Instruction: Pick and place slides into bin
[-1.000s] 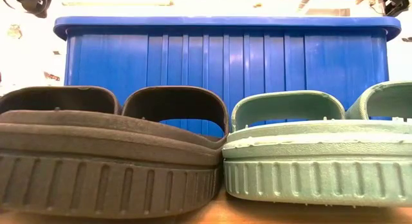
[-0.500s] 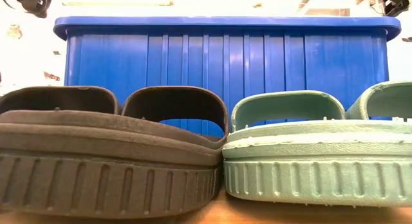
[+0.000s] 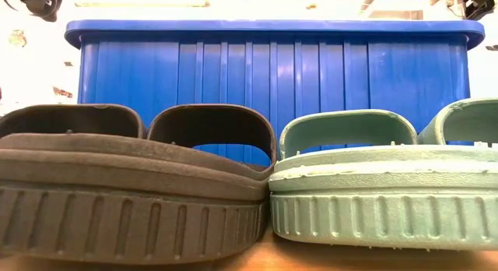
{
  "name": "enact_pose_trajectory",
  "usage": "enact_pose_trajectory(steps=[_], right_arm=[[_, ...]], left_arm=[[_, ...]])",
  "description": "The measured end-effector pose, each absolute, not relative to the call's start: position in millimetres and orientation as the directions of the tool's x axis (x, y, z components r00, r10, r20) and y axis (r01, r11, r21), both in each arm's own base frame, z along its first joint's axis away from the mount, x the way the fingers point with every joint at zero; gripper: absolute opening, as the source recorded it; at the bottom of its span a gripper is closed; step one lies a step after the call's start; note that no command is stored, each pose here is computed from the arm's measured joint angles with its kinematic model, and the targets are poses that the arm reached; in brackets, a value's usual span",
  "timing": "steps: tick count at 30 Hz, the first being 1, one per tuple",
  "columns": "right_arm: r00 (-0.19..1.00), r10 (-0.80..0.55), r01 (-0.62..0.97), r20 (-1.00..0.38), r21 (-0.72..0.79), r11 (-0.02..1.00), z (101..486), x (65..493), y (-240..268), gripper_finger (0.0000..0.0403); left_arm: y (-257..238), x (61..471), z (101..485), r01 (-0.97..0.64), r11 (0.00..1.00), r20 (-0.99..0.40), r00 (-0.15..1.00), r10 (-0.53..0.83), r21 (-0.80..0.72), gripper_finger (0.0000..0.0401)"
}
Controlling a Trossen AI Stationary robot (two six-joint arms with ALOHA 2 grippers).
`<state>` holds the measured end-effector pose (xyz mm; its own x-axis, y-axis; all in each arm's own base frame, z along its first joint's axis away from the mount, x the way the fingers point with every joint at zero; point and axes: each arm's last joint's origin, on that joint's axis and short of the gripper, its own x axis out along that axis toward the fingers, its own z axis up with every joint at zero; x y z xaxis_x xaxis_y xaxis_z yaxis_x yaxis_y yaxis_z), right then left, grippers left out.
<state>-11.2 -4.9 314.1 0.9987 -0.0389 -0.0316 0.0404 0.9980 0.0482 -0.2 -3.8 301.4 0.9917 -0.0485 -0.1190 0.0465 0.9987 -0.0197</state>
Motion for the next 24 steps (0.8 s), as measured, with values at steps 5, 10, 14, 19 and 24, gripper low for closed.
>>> enact_pose_trajectory(steps=[5, 10, 14, 19, 24], right_arm=[[0.999, -0.038, 0.04, -0.032, 0.048, 0.998, 314, -11, -5, 0.0164], [0.999, -0.038, 0.04, -0.032, 0.048, 0.998, 314, -11, -5, 0.0164], [0.999, -0.039, 0.04, -0.032, 0.048, 0.998, 314, -11, -5, 0.0164], [0.999, -0.039, 0.04, -0.032, 0.048, 0.998, 314, -11, -5, 0.0164], [0.999, -0.039, 0.04, -0.032, 0.048, 0.998, 314, -11, -5, 0.0164]], left_arm=[[-4, 0, 301, 0.046, 0.999, -0.119, 0.992, -0.048, -0.02, 0.0171], [-1, 2, 305, -0.038, 0.997, -0.071, 0.997, 0.033, -0.067, 0.0171], [2, 3, 312, -0.146, 0.976, -0.001, 0.989, 0.148, -0.164, 0.0171], [2, 2, 320, -0.135, 0.963, 0.088, 0.983, 0.159, -0.232, 0.0171], [4, 1, 325, -0.171, 0.918, 0.132, 0.964, 0.231, -0.358, 0.0171]])
